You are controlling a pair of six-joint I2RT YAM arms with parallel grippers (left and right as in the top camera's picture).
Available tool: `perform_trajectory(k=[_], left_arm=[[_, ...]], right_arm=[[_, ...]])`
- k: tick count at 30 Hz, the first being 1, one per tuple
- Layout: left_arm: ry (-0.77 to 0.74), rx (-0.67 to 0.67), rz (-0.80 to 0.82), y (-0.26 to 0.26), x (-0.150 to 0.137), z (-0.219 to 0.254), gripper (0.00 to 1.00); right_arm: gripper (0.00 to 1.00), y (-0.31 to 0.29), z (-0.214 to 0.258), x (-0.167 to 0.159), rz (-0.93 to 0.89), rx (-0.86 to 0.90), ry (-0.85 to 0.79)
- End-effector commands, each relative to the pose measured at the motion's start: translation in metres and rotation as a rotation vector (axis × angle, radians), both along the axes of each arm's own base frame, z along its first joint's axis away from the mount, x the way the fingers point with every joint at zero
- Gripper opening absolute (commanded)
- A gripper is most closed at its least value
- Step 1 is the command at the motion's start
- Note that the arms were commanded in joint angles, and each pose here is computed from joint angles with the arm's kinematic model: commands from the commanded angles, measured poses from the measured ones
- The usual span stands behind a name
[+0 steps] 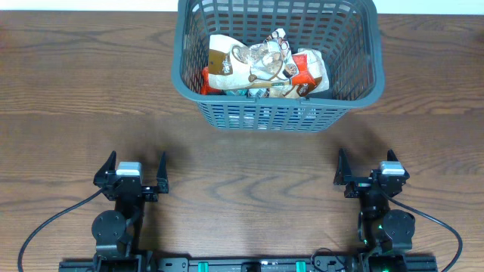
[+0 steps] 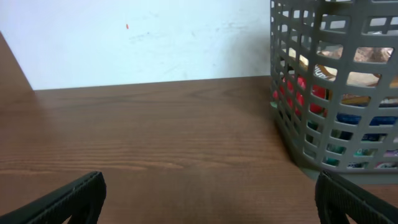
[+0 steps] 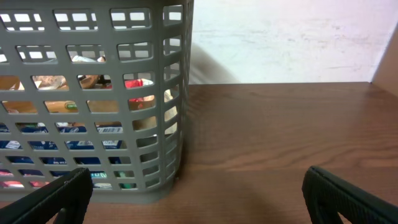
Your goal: Pack container
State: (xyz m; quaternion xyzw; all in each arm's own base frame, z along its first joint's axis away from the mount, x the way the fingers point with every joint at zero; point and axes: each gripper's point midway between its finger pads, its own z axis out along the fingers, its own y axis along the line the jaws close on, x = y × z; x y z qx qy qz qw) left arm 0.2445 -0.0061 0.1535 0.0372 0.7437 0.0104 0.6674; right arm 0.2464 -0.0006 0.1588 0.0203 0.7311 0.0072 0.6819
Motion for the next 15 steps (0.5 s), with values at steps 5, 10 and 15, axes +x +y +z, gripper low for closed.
perform_trajectory(k=[5,10,15], left_arm=[[0.035,0.019,-0.053,-0.0096,-0.0009,-0.0146,0.99],[0.036,0.004,-0.053,-0.0102,-0.0009,-0.0147,0.99],[0.037,0.004,-0.053,-0.0102,-0.0009,-0.0147,0.99]], right_arm=[[0.99,-0.0022,-0.0011,-0.0002,-0.010,0.010,0.000],[0.99,-0.0022,-0.0011,-0.0002,-0.010,0.010,0.000],[0.99,-0.0022,-0.0011,-0.0002,-0.010,0.010,0.000]])
